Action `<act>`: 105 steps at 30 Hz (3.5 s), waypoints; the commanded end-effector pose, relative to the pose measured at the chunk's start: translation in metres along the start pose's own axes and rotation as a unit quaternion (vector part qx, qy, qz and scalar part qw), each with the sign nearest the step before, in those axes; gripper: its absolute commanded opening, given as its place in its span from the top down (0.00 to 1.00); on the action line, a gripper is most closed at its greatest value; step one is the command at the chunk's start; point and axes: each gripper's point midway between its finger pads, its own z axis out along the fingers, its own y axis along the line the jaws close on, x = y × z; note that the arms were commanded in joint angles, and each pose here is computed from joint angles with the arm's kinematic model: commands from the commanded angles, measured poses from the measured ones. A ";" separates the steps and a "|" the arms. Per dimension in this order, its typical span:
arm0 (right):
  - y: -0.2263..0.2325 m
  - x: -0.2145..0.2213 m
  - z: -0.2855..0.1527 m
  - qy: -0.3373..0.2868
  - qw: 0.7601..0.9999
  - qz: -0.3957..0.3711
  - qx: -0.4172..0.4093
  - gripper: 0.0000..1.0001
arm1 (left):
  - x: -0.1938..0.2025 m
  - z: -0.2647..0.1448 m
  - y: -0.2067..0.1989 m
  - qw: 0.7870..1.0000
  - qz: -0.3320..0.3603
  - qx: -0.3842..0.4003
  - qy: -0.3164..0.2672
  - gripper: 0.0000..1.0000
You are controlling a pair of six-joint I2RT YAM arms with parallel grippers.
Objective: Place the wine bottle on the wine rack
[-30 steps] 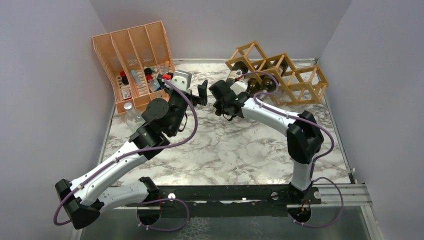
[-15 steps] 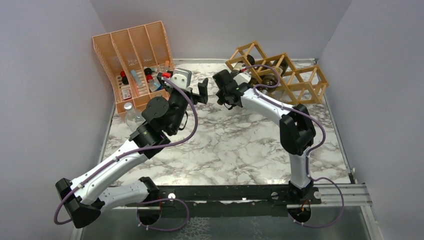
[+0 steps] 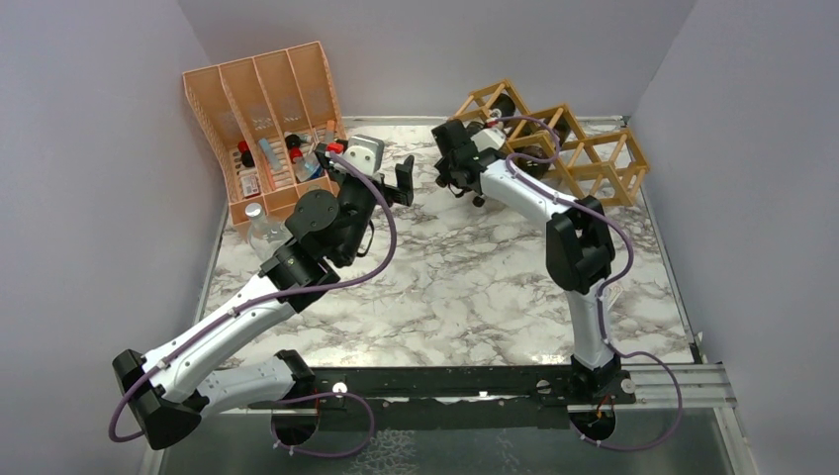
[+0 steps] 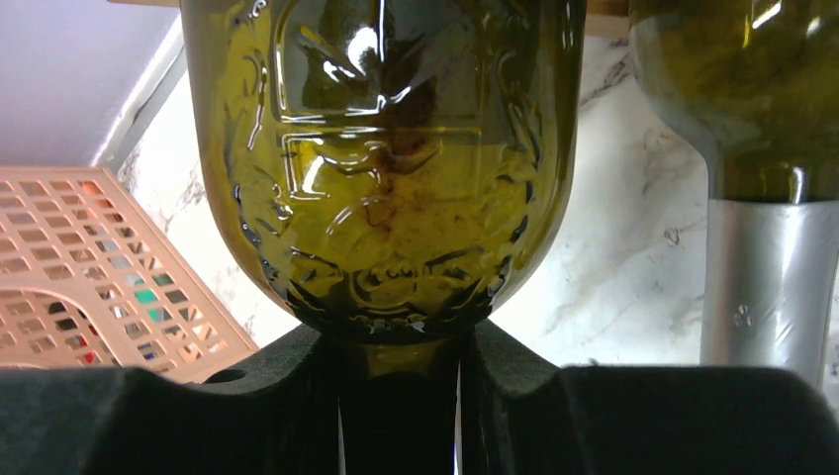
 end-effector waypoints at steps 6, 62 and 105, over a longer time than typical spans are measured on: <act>0.015 -0.026 0.017 -0.017 1.000 0.015 -0.008 0.63 | -0.007 0.004 -0.001 1.000 0.006 0.004 -0.002 0.01; 0.012 -0.096 -0.058 -0.070 0.990 -0.046 -0.116 0.17 | -0.013 0.000 0.008 1.000 0.014 -0.012 0.001 0.01; 0.201 0.189 -0.248 -0.040 0.691 -0.401 -0.600 0.27 | -0.087 -0.077 0.073 0.992 -0.063 -0.069 -0.079 0.01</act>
